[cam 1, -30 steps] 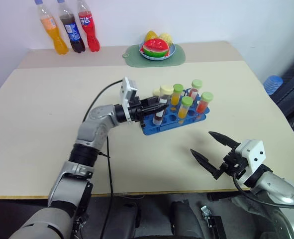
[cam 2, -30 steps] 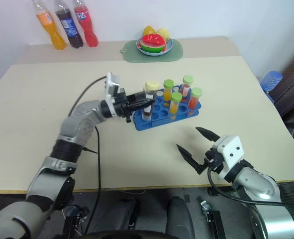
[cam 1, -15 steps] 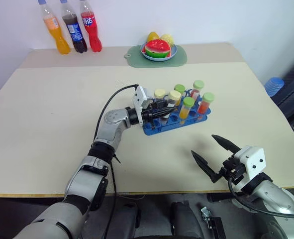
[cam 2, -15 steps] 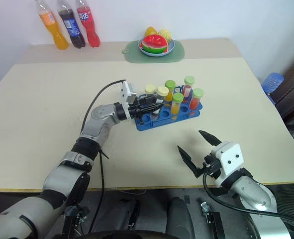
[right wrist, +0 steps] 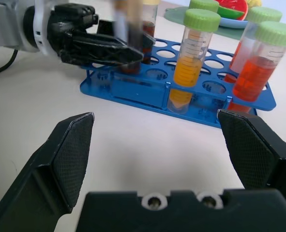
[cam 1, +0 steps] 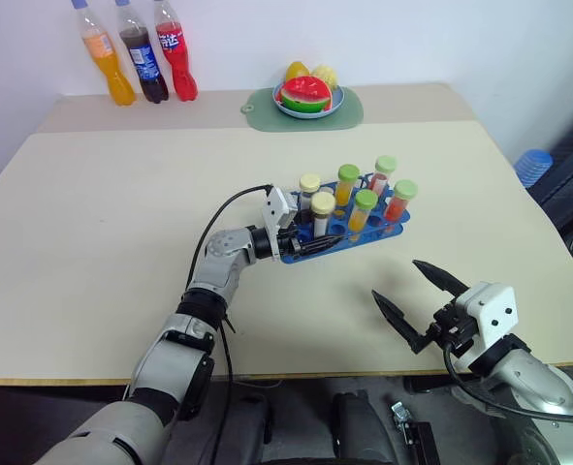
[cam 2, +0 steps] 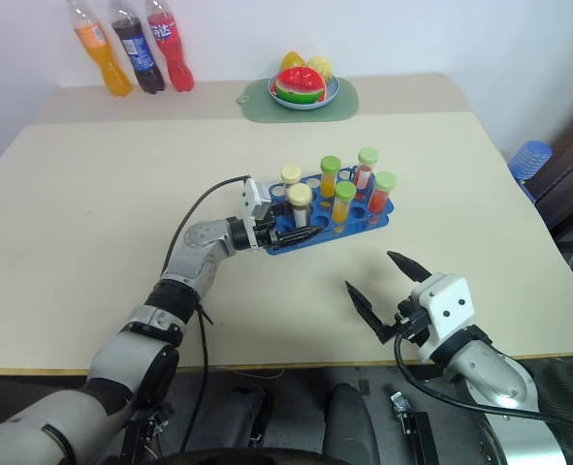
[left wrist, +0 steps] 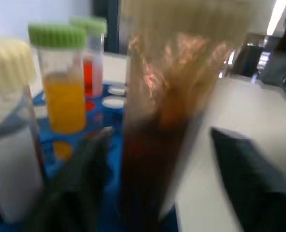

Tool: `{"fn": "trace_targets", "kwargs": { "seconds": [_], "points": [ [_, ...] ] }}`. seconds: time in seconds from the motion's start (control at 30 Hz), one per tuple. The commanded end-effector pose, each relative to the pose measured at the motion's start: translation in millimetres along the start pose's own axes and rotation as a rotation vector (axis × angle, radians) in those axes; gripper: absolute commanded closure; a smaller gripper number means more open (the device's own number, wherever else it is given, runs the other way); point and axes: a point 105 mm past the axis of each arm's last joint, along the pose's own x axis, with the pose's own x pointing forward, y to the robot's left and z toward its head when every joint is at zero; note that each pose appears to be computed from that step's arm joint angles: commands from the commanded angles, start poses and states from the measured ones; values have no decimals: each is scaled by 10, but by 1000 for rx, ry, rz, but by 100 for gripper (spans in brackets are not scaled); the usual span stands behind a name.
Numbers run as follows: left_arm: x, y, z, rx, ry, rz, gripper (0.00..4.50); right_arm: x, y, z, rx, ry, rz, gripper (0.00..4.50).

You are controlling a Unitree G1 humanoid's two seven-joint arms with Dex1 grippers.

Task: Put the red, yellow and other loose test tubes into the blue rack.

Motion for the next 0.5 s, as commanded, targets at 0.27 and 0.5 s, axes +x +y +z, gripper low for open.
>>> {"fn": "trace_targets", "kwargs": {
  "seconds": [0.27,0.5],
  "points": [
    [-601,-103,336,97,-32,49,19,-42,-166,17,-10,-11,-56,0],
    [-1383,-123,278,143,69,200,19,-235,-339,-206,27,60,-101,0]
  ]
}}
